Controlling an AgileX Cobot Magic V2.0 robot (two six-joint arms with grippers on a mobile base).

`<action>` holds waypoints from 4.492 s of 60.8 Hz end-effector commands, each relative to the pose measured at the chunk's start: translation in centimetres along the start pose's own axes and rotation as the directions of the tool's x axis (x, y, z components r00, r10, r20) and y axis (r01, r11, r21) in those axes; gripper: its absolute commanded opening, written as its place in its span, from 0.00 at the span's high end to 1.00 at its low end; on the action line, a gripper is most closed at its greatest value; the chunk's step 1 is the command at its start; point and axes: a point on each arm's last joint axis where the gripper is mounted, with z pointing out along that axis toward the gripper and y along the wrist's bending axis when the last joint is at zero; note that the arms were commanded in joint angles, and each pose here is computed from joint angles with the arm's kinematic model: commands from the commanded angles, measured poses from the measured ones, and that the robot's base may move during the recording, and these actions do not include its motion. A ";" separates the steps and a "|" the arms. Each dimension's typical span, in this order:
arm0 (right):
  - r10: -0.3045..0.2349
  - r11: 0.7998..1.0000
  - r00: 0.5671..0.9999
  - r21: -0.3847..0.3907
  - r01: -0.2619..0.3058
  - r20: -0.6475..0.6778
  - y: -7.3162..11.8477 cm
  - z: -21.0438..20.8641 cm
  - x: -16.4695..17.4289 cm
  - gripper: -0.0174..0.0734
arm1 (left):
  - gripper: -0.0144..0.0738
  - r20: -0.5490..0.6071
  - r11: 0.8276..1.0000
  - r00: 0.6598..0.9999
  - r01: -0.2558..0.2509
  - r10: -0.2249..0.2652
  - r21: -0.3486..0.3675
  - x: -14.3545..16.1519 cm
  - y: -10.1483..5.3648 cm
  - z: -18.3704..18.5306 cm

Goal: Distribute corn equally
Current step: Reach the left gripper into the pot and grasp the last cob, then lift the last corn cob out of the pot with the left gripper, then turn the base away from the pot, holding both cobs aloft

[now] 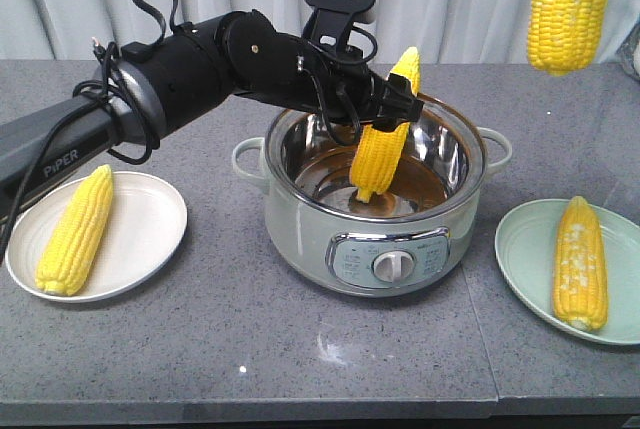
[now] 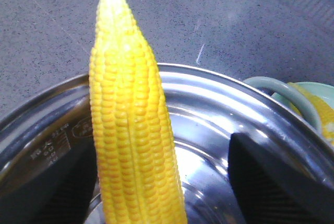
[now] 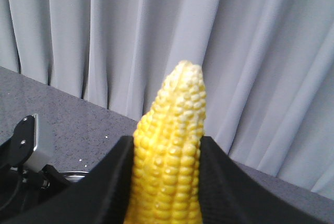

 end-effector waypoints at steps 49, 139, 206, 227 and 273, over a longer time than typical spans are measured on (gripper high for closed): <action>-0.011 0.998 0.994 0.060 0.005 0.104 -0.5 -1.7 -1.8 0.81 | 0.48 0.012 0.999 0.999 0.040 -0.040 0.029 0.0 -0.9 1.2; 0.064 0.996 0.997 -0.061 -0.067 -0.042 0.8 -2.1 -0.7 0.81 | 0.84 0.217 0.986 0.963 -0.147 0.159 -0.073 -6.8 -5.3 -25.9; 0.064 0.996 0.997 -0.061 -0.067 -0.042 0.8 -2.1 -0.7 0.81 | 0.84 0.217 0.986 0.963 -0.147 0.159 -0.073 -6.8 -5.3 -25.9; 0.064 0.996 0.997 -0.061 -0.067 -0.043 0.8 -2.1 -0.7 0.81 | 0.84 0.217 0.986 0.963 -0.147 0.159 -0.073 -6.8 -5.3 -25.9; 0.064 0.996 0.997 -0.061 -0.067 -0.043 0.8 -2.1 -0.7 0.81 | 0.84 0.217 0.986 0.963 -0.147 0.159 -0.073 -6.8 -5.3 -25.9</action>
